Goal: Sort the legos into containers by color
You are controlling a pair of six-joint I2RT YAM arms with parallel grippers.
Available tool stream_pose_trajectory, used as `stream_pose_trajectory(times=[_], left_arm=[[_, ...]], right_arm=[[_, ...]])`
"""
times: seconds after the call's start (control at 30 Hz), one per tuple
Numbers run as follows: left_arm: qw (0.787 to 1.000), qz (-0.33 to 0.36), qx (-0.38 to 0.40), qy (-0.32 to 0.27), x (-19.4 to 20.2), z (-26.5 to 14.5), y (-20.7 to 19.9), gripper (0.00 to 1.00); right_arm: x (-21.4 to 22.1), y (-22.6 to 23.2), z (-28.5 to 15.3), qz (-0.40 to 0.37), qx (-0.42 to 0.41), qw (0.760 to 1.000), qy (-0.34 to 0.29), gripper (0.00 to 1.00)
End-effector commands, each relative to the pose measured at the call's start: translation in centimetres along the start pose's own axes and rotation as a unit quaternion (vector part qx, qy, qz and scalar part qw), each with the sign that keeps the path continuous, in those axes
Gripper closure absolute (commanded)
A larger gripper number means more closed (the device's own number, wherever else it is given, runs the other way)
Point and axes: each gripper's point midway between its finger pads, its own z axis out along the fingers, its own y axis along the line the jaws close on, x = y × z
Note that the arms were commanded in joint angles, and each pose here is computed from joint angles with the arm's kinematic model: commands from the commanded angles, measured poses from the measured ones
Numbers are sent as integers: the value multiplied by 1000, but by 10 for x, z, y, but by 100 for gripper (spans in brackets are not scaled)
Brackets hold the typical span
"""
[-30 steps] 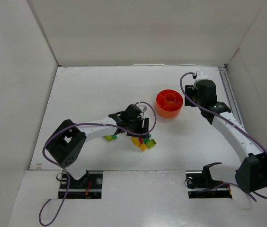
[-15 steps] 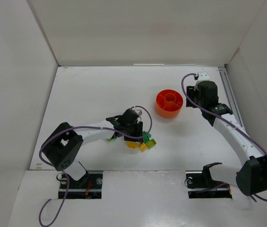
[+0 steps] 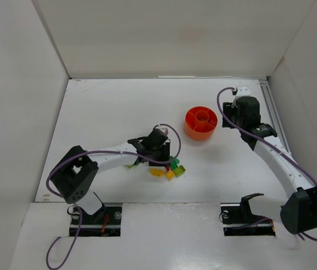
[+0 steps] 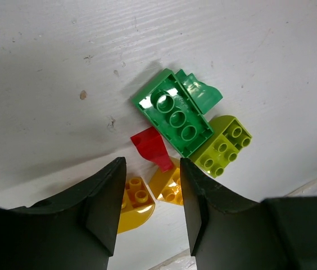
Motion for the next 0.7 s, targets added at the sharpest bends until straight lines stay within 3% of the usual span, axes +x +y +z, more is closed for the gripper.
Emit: stream_pose_trajectory(times=[0.0, 0.27, 0.67], left_arm=[[1000, 2, 13, -23, -15, -9, -17, 60], [998, -2, -56, -13, -8, 2, 2, 65], [998, 1, -65, -8, -3, 7, -3, 66]], right_arm=[[-7, -6, -4, 5, 11, 1000, -14, 43], [-7, -11, -6, 3, 15, 1000, -14, 43], [-3, -16, -5, 3, 19, 1000, -9, 43]])
